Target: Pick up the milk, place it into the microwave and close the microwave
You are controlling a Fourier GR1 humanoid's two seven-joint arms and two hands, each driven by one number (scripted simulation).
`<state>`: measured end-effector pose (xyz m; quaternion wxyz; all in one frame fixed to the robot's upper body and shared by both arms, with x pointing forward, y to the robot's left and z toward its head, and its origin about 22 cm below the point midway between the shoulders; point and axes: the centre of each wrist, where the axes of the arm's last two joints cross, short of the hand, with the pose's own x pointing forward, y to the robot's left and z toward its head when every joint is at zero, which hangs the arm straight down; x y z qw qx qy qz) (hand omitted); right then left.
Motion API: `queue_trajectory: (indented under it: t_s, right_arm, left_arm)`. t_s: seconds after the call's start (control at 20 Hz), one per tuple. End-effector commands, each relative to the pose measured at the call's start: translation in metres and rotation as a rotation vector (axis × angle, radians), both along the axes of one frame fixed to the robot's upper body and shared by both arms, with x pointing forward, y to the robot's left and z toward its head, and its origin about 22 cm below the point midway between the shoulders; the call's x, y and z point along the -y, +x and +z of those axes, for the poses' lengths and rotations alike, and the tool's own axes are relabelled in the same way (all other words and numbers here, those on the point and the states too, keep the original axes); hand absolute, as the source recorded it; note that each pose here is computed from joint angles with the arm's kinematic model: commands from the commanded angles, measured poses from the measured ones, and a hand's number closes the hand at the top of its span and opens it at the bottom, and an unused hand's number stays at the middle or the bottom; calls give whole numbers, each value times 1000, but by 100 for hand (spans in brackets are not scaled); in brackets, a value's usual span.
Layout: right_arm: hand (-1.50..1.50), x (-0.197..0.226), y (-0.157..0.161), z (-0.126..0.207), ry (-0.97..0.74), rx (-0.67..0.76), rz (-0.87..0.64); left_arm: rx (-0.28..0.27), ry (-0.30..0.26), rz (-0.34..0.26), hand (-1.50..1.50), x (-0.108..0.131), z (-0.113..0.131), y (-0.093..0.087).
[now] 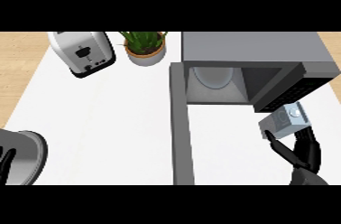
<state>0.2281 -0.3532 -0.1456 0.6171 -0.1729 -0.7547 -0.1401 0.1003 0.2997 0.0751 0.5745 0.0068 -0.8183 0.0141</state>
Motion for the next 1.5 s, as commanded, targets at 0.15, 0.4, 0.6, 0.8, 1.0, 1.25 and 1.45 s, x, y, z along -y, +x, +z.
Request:
queue_trajectory:
  t_s: [0.15,0.4,0.6,0.8,1.0,1.25,1.45]
  right_arm:
    - [150,-17,9,-2,109,156,18]
    - [150,-12,5,2,162,168,109]
    - [150,-37,22,6,217,166,275]
    - [150,-57,32,12,214,121,467]
    - [150,-77,56,34,189,143,605]
    - [150,-108,21,48,152,147,641]
    - [150,-115,11,82,132,137,651]
  left_arm:
    - [-16,11,6,-150,-3,9,-5]
    - [-3,-5,28,-150,-12,-16,3]
    - [-12,7,12,-150,-2,-10,-1]
    - [-7,38,-11,-150,-13,1,-10]
    - [-8,-5,30,-150,-10,-2,-6]
    - [-2,-7,36,-150,-17,-8,-14]
    - [11,-19,23,-150,-6,7,-30]
